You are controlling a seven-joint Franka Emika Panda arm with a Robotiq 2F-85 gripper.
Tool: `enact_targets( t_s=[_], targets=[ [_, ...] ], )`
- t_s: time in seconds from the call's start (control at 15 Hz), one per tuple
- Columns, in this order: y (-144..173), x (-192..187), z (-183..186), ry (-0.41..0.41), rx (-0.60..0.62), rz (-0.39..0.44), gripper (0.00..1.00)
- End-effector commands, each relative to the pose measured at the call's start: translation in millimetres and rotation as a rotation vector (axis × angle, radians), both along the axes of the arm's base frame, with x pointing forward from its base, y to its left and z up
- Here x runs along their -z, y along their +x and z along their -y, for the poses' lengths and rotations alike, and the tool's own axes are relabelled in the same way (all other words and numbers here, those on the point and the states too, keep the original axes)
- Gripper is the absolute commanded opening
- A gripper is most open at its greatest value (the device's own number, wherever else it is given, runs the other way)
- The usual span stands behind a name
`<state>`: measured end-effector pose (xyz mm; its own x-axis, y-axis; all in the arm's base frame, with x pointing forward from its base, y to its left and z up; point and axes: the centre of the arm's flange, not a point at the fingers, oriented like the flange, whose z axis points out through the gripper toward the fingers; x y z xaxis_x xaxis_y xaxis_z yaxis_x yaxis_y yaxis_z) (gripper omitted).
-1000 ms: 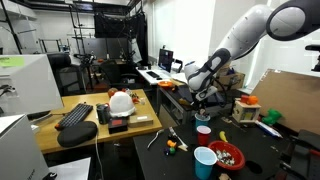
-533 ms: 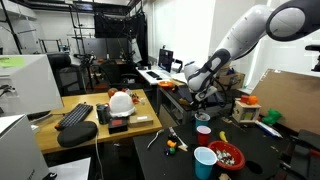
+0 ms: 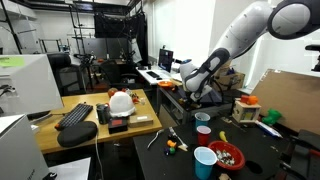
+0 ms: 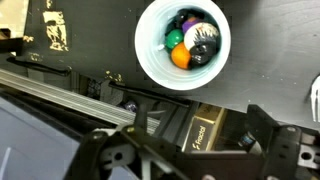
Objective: Put all the South Park toys in the green cup
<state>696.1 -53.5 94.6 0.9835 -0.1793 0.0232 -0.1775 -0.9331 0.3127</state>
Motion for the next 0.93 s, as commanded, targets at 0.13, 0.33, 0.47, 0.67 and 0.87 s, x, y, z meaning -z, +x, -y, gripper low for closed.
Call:
enact_targets(
  t_s=[0.13, 0.33, 0.47, 0.67, 0.87],
  targets=[
    [-19.0, -28.2, -53.7, 0.061, -0.105, 0.046, 1.0],
    [-22.2, -31.6, -79.2, 0.123, -0.142, 0.038, 1.0],
    [-25.1, -31.4, -97.1, 0.169, -0.179, 0.03, 1.0],
    [-25.2, -30.1, -125.4, 0.233, -0.254, 0.02, 1.0],
    [-24.1, -24.7, -155.9, 0.272, -0.314, 0.006, 1.0]
  ],
)
